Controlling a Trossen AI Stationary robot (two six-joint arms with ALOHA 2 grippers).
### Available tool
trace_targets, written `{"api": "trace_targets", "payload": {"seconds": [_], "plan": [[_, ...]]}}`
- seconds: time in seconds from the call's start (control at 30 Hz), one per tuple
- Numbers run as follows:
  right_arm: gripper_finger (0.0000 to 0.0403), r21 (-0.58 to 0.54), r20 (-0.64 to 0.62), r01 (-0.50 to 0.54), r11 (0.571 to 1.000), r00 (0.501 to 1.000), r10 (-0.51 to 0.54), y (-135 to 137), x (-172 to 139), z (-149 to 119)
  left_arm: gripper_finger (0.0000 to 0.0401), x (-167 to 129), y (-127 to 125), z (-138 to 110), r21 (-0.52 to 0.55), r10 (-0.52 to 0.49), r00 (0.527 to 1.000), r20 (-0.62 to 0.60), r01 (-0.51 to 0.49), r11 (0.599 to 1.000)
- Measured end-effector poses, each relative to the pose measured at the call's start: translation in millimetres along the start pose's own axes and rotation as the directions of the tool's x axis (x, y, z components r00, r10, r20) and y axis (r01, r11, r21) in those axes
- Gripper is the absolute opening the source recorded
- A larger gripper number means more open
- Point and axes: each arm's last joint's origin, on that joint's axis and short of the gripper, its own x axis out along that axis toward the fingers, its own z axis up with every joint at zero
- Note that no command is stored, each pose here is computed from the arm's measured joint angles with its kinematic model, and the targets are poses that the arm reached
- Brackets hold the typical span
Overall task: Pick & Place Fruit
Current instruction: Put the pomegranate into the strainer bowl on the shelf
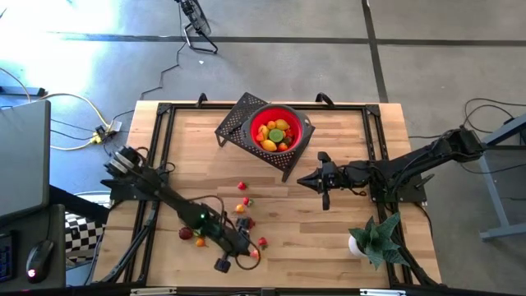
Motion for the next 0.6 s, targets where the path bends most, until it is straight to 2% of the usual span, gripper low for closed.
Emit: {"api": "trace_targets", "payload": {"seconds": [0.23, 0.3, 0.6], "plan": [[0.0003, 0.025, 0.000, 0.001, 1.000, 1.000, -0.001, 0.0, 0.1, 0.0, 0.0012, 22.4, -13.4, -0.4, -0.013, -0.050, 0.995, 0.091, 0.051, 0.999], [0.0003, 0.025, 0.000, 0.002, 1.000, 1.000, -0.002, -0.1, 0.1, 0.0, 0.0012, 25.5, -14.8, -4.1, -0.029, -0.049, 0.996, 0.080, 0.052, 0.998], [0.0003, 0.026, 0.002, 0.003, 1.000, 1.000, -0.003, -0.1, 0.1, 0.1, 0.0012, 40.7, -9.1, -13.8, -0.055, 0.036, 0.996, 0.087, -0.031, 0.998]]}}
